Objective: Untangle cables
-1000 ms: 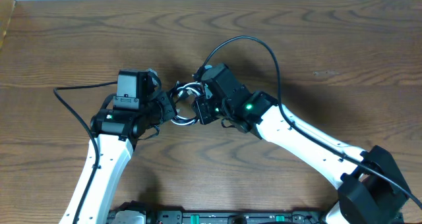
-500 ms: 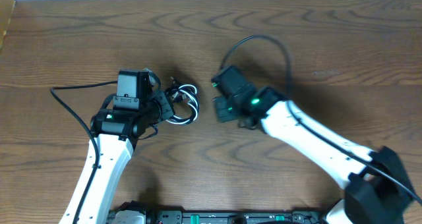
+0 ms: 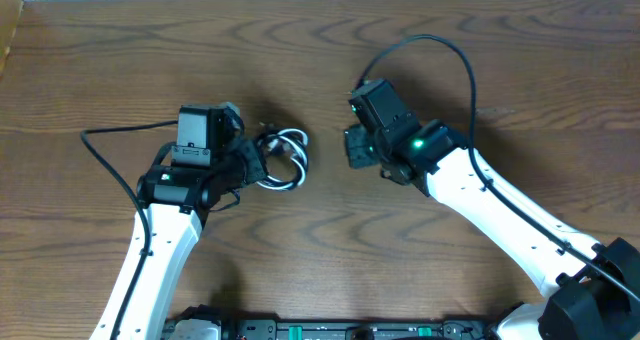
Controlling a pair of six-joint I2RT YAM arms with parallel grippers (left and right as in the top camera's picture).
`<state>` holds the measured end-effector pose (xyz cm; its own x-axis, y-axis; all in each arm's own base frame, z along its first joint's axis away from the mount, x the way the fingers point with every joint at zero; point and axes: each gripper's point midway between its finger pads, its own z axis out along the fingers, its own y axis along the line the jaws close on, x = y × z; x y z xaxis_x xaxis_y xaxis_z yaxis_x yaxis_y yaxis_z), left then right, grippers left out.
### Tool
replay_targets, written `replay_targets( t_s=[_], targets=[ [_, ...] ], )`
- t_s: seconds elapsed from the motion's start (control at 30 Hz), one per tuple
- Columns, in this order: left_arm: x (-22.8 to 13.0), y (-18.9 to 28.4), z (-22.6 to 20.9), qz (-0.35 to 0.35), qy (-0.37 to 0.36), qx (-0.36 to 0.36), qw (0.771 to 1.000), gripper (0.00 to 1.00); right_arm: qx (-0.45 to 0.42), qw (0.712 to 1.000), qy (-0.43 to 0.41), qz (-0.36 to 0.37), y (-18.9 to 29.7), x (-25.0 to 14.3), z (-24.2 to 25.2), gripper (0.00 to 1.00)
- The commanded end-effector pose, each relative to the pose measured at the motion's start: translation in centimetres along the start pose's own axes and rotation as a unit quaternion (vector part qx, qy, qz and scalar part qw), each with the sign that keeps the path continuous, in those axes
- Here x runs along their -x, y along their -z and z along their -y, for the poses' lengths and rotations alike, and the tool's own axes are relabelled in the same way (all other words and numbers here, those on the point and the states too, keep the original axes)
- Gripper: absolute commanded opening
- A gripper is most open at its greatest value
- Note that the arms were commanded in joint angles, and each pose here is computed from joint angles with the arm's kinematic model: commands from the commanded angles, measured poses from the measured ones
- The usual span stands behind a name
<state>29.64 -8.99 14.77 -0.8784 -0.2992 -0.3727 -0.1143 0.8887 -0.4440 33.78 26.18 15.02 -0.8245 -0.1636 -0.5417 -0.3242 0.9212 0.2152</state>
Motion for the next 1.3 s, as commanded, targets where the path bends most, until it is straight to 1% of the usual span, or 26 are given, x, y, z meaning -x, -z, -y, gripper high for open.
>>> replay_targets(
  t_s=[0.0,0.1,0.2,0.27,0.33,0.5,0.6,0.7,0.77,0.87,0.93,1.03,1.1,1.17,1.27],
  targets=[
    [-1.7,1.0,4.2,-0.045,-0.09,-0.124,0.987,0.07,0.085,0.993,0.076,0.008,0.5,0.7,-2.7,0.39],
    [-2.9,1.4,4.9,-0.067,-0.107,-0.151,0.98,0.08,0.123,0.985,0.117,0.016,0.8,1.1,-3.6,0.4],
    [-3.5,1.4,4.6,-0.081,-0.1,-0.147,0.981,0.08,0.172,0.972,0.159,0.012,1.3,0.7,-4.6,0.43],
    [-3.9,1.4,4.5,-0.089,-0.096,-0.145,0.981,0.07,0.195,0.965,0.173,0.007,1.6,0.4,-4.9,0.43],
    [-4.2,1.4,4.3,-0.097,-0.092,-0.143,0.981,0.07,0.201,0.963,0.177,0.001,1.7,0.2,-4.5,0.43],
    [-5.1,1.3,5.5,-0.126,-0.093,-0.187,0.97,0.08,0.206,0.957,0.2,-0.033,1.6,-1.6,-3.9,0.42],
    [-5.3,0.4,5.1,-0.141,-0.084,-0.182,0.97,0.08,0.203,0.956,0.204,-0.048,1.6,-2.4,-3.5,0.38],
    [-5.6,-0.6,4.7,-0.161,-0.072,-0.178,0.968,0.07,0.204,0.958,0.197,-0.054,1.6,-2.5,-2.8,0.31],
    [-5.8,-1.1,4.9,-0.175,-0.065,-0.188,0.964,0.07,0.224,0.952,0.204,-0.054,1.9,-2.6,-3.0,0.27],
    [-5.9,-1.7,5.3,-0.186,-0.058,-0.206,0.959,0.08,0.255,0.941,0.215,-0.061,2.5,-3.1,-3.0,0.26],
    [-5.8,-2.0,5.5,-0.189,-0.056,-0.215,0.957,0.08,0.253,0.941,0.213,-0.07,2.6,-3.5,-2.4,0.26],
    [-5.6,-2.2,5.6,-0.187,-0.057,-0.219,0.956,0.08,0.248,0.942,0.208,-0.083,2.3,-4.3,-1.7,0.3],
    [-5.6,-2.2,5.6,-0.185,-0.058,-0.219,0.956,0.07,0.238,0.946,0.2,-0.091,1.9,-4.7,-0.9,0.35],
    [-5.6,-2.2,5.6,-0.185,-0.06,-0.219,0.956,0.07,0.234,0.95,0.18,-0.098,1.4,-4.7,0.0,0.42],
    [-5.5,-2.3,5.6,-0.183,-0.061,-0.22,0.956,0.07,0.246,0.949,0.164,-0.114,0.8,-5.3,0.4,0.42]
  ],
)
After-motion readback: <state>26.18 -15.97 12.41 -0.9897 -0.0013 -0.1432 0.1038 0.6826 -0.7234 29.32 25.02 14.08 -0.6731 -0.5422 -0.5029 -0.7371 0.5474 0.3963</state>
